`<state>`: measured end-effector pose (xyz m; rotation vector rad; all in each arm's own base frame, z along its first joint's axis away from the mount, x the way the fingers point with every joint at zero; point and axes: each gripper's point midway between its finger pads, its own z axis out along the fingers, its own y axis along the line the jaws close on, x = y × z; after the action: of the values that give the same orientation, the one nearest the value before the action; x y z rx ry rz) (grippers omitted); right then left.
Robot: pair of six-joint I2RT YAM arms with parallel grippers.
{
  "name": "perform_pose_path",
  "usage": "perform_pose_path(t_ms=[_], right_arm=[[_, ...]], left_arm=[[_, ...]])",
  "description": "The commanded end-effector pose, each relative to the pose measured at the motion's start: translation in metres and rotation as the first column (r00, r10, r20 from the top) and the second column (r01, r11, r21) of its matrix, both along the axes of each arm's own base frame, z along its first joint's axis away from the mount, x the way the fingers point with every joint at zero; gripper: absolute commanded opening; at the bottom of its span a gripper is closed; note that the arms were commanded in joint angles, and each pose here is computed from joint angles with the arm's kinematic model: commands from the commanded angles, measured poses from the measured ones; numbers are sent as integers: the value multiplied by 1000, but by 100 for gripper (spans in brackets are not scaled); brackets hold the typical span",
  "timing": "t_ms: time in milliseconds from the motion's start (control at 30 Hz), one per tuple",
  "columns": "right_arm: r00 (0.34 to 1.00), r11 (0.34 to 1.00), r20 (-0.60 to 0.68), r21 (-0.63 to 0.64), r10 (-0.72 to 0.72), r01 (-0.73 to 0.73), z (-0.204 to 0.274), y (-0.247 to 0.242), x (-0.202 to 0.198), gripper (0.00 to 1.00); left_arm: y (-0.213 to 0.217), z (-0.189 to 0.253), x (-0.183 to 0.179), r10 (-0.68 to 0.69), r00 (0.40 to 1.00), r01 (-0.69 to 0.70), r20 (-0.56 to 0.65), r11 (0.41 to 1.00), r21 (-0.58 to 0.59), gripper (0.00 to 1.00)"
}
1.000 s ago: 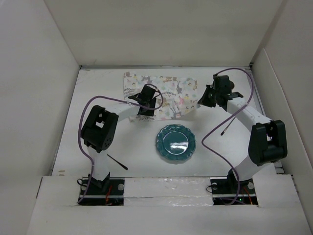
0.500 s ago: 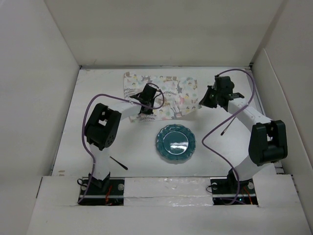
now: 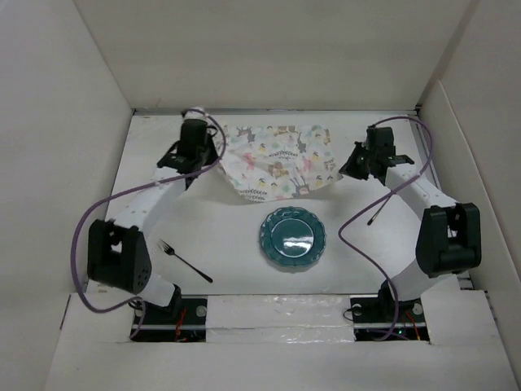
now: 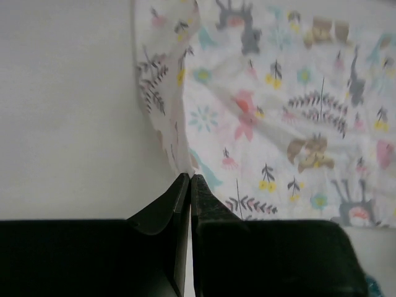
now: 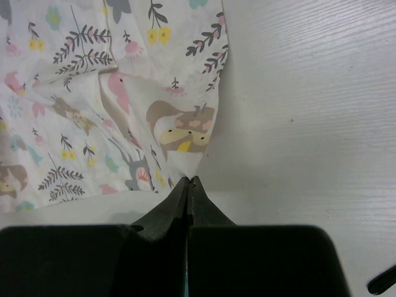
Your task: Set the dinner table for one person
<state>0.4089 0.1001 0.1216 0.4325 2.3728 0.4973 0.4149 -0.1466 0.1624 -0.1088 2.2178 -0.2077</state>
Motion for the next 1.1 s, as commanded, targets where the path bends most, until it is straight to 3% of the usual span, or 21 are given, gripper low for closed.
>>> perform_pose_path(t_ms=[0,133,167,267,500,633,767,800,833,900,1067], right_arm=[[988,999,155,47,-21,14,62,-1,13,0],[935,995,354,104,-28,-10,159,5,21,0],[919,994,392,113,-36,-9,178,5,20,0],[845,991,531,131,-64,-7,251,0,6,0],[722,985,686,168,-89,-38,350,-3,-14,0],[695,986,711,167,-102,-26,369,-7,8,0],[703,983,703,182,-111,-27,368,-9,51,0],[732,983,671,185,-118,-11,350,-13,73,0],[718,980,687,194,-114,-30,364,-14,84,0],[738,978,663,207,-127,-18,351,-18,100,0],[714,969,691,237,-117,-70,379,-20,112,0]], left_arm=[[35,56,-1,131,987,-112,95,976,-187,0],[73,142,-2,237,943,-150,232,929,-339,0],[92,177,-4,289,910,-169,298,913,-370,0],[106,236,-14,319,865,-127,387,885,-447,0],[108,304,-13,340,809,-48,479,850,-524,0],[104,321,7,337,787,2,517,836,-549,0],[100,316,49,330,803,8,497,827,-562,0],[99,318,54,325,803,17,499,825,-565,0],[99,320,74,325,804,14,498,827,-562,0],[98,323,78,322,806,18,497,826,-564,0],[101,342,89,324,790,60,521,804,-591,0]])
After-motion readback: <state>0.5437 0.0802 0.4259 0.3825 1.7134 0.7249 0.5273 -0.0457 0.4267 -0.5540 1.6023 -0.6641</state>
